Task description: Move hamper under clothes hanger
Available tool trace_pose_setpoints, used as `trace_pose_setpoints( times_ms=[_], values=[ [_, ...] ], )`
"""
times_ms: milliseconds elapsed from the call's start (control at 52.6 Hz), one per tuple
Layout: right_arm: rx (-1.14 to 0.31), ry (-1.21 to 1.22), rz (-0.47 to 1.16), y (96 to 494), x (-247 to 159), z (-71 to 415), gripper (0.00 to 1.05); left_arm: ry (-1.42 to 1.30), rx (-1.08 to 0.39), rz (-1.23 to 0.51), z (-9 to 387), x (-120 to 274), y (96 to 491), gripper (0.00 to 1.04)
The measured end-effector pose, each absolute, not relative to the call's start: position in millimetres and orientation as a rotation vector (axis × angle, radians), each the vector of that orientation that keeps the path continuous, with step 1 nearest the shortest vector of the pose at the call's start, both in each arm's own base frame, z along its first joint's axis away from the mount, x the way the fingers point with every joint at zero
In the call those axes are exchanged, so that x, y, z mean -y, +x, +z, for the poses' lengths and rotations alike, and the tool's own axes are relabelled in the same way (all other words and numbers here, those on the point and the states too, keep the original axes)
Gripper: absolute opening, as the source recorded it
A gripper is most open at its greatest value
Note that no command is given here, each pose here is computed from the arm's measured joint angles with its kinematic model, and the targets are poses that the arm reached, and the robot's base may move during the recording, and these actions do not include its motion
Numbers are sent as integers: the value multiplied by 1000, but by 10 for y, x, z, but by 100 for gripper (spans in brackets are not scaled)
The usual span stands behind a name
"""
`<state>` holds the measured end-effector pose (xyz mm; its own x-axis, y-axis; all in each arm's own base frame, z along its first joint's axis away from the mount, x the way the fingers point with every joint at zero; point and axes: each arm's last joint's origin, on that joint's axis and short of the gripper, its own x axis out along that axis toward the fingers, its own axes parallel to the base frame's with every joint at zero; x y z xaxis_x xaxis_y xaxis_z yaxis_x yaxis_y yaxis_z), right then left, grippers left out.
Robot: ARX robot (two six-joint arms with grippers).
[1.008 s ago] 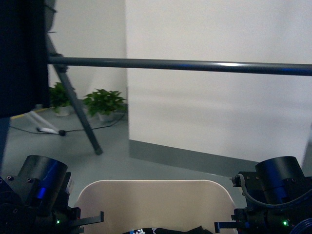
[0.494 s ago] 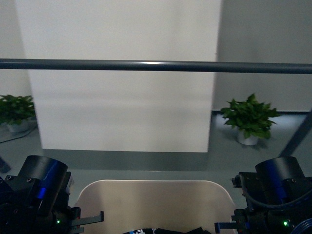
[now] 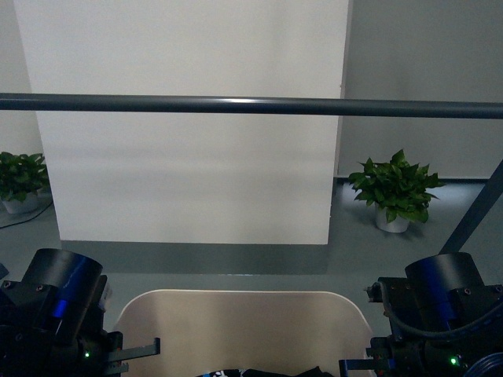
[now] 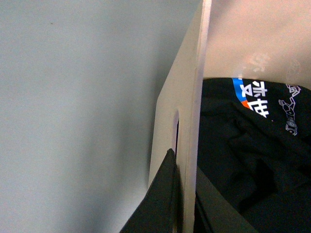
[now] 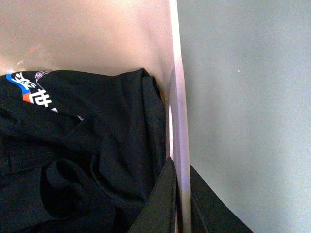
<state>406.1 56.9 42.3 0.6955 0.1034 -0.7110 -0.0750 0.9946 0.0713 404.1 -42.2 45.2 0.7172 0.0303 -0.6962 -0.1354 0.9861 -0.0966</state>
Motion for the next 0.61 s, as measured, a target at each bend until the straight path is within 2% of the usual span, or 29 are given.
trace_pose_setpoints(
  times_ms=[609],
  values=[
    [-795, 40, 85, 4066, -528, 423, 3, -144, -768, 81, 451, 451, 4037, 4]
  ],
)
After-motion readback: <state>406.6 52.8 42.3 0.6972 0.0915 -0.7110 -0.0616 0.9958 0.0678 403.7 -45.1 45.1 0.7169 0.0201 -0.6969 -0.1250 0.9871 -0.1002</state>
